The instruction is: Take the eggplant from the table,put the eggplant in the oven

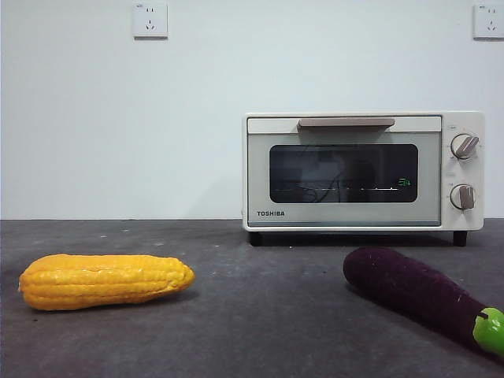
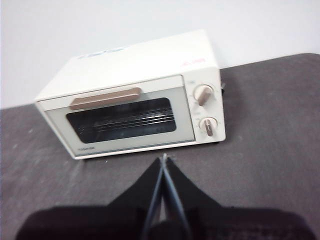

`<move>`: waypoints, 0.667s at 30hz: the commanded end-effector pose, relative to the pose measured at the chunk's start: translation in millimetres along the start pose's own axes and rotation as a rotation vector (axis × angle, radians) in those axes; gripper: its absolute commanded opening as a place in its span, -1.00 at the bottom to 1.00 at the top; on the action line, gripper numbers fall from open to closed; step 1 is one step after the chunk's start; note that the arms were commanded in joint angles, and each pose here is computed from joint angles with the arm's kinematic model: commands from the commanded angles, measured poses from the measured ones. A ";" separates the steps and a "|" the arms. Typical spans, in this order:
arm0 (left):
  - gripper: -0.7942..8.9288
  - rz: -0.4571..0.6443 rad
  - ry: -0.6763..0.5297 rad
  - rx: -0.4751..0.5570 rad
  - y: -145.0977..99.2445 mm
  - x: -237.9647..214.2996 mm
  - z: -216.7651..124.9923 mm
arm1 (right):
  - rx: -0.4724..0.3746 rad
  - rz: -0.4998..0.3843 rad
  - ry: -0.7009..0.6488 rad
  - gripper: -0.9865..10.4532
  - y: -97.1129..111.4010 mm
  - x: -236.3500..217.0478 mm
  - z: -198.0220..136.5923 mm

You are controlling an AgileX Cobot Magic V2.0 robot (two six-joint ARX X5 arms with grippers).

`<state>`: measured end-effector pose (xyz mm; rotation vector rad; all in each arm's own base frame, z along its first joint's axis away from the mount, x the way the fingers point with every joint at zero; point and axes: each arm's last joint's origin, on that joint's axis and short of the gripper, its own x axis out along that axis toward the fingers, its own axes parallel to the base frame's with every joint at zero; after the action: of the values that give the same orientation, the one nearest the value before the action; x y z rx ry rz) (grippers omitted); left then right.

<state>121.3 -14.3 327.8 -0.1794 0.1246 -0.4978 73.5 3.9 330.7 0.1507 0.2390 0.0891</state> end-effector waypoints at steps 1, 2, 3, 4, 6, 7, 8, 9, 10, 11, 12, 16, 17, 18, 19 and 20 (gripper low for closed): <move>-0.85 -0.054 0.012 0.003 -4.0 5.1 16.6 | -0.061 0.025 0.010 -0.84 4.6 -5.9 22.3; -0.85 -0.068 0.022 0.005 -5.2 7.1 21.6 | -0.067 0.031 0.018 -0.84 5.8 -7.0 28.5; -0.85 -0.085 0.033 0.009 -6.8 9.3 27.5 | -0.074 0.040 0.029 -0.84 7.2 -8.4 35.4; -0.85 -0.101 0.043 0.012 -8.3 11.6 33.2 | -0.083 0.050 0.040 -0.84 8.6 -9.9 42.0; -0.85 -0.124 0.071 0.021 -11.5 16.6 43.2 | -0.098 0.059 0.065 -0.84 10.8 -12.3 54.0; -0.85 -0.134 0.084 0.027 -12.9 19.0 47.0 | -0.100 0.058 0.075 -0.84 11.6 -13.3 58.5; -0.85 -0.145 0.098 0.034 -14.3 21.4 50.5 | -0.103 0.058 0.087 -0.84 12.3 -14.1 62.6; -0.85 -0.157 0.116 0.042 -15.8 24.5 54.0 | -0.107 0.064 0.099 -0.84 13.1 -14.5 66.9; -0.85 -0.170 0.132 0.048 -17.6 27.4 56.8 | -0.109 0.070 0.112 -0.84 13.8 -14.8 70.3; -0.85 -0.182 0.145 0.052 -19.1 29.7 58.9 | -0.107 0.077 0.124 -0.84 14.4 -15.4 72.7; -0.85 -0.196 0.158 0.061 -20.9 32.5 61.1 | -0.104 0.087 0.139 -0.84 15.1 -15.0 74.8; -0.85 -0.248 0.190 0.080 -27.1 43.1 64.2 | -0.095 0.127 0.184 -0.84 16.4 -11.7 77.7; -0.85 -0.257 0.195 0.083 -28.4 45.0 64.3 | -0.093 0.135 0.194 -0.84 16.6 -11.3 77.4; -0.85 -0.265 0.200 0.083 -29.5 46.9 64.0 | -0.091 0.138 0.206 -0.84 16.5 -9.8 77.0; -0.85 -0.273 0.205 0.083 -30.4 48.8 63.3 | -0.088 0.143 0.217 -0.84 16.5 -8.5 76.4; -0.85 -0.278 0.210 0.085 -30.9 50.2 62.6 | -0.086 0.146 0.225 -0.84 16.5 -8.3 75.8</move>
<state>161.3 -55.9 390.4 -0.0812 0.2975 -0.7899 83.1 8.6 407.0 0.0793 0.4529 0.2542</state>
